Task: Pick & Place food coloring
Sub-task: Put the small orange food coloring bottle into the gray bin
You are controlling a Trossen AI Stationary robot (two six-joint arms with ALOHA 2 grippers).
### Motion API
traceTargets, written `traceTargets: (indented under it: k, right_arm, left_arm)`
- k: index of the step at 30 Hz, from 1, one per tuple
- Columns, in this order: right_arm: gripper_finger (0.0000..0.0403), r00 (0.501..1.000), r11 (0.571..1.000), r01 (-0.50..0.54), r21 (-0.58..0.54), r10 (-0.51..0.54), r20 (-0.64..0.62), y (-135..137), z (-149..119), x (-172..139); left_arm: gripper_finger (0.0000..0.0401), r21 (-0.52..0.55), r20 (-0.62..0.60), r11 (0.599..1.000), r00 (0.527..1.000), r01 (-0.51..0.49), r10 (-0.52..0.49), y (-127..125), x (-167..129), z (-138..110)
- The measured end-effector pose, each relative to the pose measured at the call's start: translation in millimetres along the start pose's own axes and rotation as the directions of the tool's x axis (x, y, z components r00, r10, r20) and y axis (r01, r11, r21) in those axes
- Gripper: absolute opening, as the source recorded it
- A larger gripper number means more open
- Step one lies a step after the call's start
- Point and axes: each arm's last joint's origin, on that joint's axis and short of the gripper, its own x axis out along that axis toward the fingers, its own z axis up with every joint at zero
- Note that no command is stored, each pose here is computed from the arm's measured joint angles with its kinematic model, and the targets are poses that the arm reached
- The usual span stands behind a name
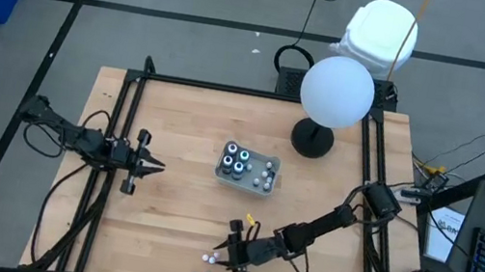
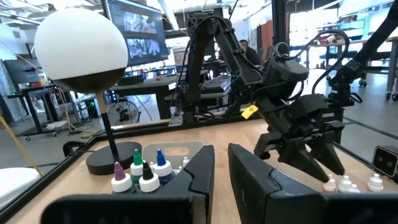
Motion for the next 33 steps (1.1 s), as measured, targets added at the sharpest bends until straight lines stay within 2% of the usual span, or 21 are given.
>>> traceTargets:
  k: [9,19,26,33]
  right_arm:
    - [0.0149,1.0,1.0,0.002,-0.001,-0.002,-0.019,-2,-2,0]
    - [0.0148,1.0,1.0,0.002,0.004,-0.001,-0.021,-3,-4,2]
    - [0.0142,0.998,0.999,-0.036,0.021,0.037,-0.046,-6,-12,6]
    - [0.013,0.999,0.999,-0.038,0.007,0.038,-0.015,-6,-8,6]
  left_arm:
    - [0.0056,0.002,0.0,1.0,1.0,0.0,0.0,0,0,0]
    - [0.0056,0.01,0.0,1.0,1.0,0.0,0.0,0,0,0]
    - [0.0056,0.01,0.0,1.0,1.0,0.0,0.0,0,0,0]
    - [0.0056,0.015,0.0,1.0,1.0,0.0,0.0,0,0,0]
